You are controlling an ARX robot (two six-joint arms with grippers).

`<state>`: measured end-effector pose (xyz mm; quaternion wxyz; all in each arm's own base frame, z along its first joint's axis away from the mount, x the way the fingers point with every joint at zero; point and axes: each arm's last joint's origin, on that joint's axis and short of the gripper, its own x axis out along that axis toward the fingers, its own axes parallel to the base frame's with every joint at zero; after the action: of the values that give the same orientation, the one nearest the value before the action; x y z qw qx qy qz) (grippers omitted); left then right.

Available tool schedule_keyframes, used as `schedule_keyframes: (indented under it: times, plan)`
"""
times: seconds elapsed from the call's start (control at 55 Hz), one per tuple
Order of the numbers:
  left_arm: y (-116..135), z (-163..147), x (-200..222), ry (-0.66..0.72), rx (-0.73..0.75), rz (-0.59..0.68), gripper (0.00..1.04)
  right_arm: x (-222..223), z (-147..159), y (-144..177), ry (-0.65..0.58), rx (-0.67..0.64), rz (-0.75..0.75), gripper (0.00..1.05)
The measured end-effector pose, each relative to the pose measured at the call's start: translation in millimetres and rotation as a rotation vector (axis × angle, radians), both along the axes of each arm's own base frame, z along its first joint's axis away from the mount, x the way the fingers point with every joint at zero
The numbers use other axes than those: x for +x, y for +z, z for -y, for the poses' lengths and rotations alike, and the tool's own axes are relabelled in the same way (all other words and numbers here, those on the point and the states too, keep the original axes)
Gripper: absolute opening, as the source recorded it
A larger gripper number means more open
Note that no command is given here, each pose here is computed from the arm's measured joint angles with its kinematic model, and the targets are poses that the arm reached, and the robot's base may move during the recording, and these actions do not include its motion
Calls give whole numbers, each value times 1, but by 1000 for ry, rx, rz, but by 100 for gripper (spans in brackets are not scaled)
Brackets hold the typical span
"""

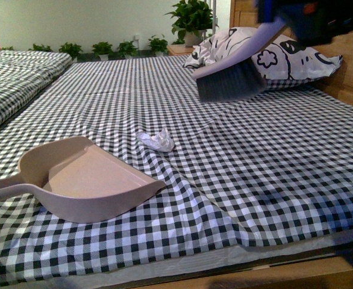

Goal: Clean up trash

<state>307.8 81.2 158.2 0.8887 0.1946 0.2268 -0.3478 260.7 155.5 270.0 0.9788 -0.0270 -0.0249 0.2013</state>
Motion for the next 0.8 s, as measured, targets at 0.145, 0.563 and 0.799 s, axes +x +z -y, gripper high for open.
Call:
schedule_keyframes:
  times: [0.145,0.563,0.799]
  plan:
    - [0,0,0,0,0,0,29,36,-26,-18,4,-30,-50,23]
    - [0,0,0,0,0,0,29,94,-82,-52,-24,-55,-97,23]
    - [0,0,0,0,0,0,29,96,-88,-65,-7,-48,-85,23]
